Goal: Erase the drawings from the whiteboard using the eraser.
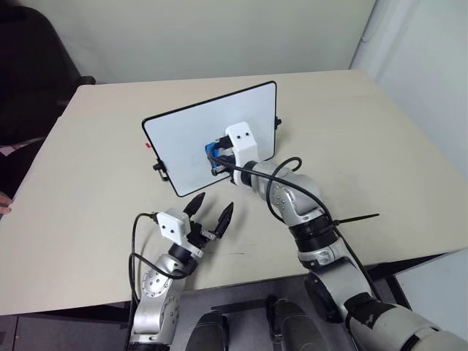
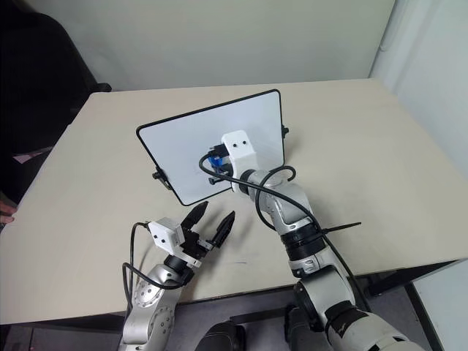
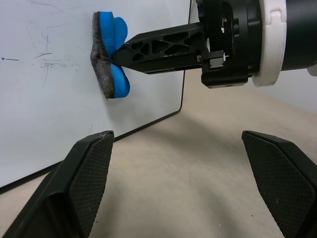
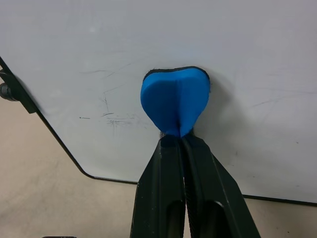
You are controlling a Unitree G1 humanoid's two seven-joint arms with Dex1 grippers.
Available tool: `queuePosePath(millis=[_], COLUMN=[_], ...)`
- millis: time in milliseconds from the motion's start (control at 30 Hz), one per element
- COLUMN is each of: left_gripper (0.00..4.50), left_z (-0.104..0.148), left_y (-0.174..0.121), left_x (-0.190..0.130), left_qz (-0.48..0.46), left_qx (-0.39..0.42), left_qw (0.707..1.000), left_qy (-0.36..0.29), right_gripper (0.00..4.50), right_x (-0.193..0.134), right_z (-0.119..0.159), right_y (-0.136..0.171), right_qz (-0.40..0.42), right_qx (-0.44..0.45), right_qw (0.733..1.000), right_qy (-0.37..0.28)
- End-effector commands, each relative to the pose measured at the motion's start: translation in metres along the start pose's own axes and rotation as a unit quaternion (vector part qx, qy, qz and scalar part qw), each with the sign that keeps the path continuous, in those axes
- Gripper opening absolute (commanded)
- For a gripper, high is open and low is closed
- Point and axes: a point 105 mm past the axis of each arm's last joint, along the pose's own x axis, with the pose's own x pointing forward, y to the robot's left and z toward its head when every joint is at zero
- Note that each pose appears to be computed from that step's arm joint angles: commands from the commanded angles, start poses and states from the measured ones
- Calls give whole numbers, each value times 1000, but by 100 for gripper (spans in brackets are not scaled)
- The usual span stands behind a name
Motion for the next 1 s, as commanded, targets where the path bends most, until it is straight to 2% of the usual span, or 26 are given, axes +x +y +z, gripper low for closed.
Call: queuePosePath(millis=[33,367,533,667,800,1000], left_gripper=[450,450,450,450,450,450], left_z=[14,11,9,9,8,5], left_y=[-2,1,1,0,-2,-4], left_x=[2,8,10,11,11,13], left_qz=[-6,-14,-18,-20,-20,-19], left_qx=[10,8,8,9,10,6], left_qw=[1000,1000,1000,1000,1000,1000], left_qy=[-25,-21,-19,-19,-18,-18], right_gripper=[3,3,3,3,3,3], right_x=[-13,-39,-52,-72,-97,-139], right_z=[15,10,10,8,2,-33], right_y=[-17,-83,-92,-87,-77,-101], right_qz=[-20,-118,-129,-108,-69,-130], right_qx=[13,18,16,24,61,38], right_qw=[999,992,991,993,996,981], right_qy=[-34,-27,-28,-27,13,141])
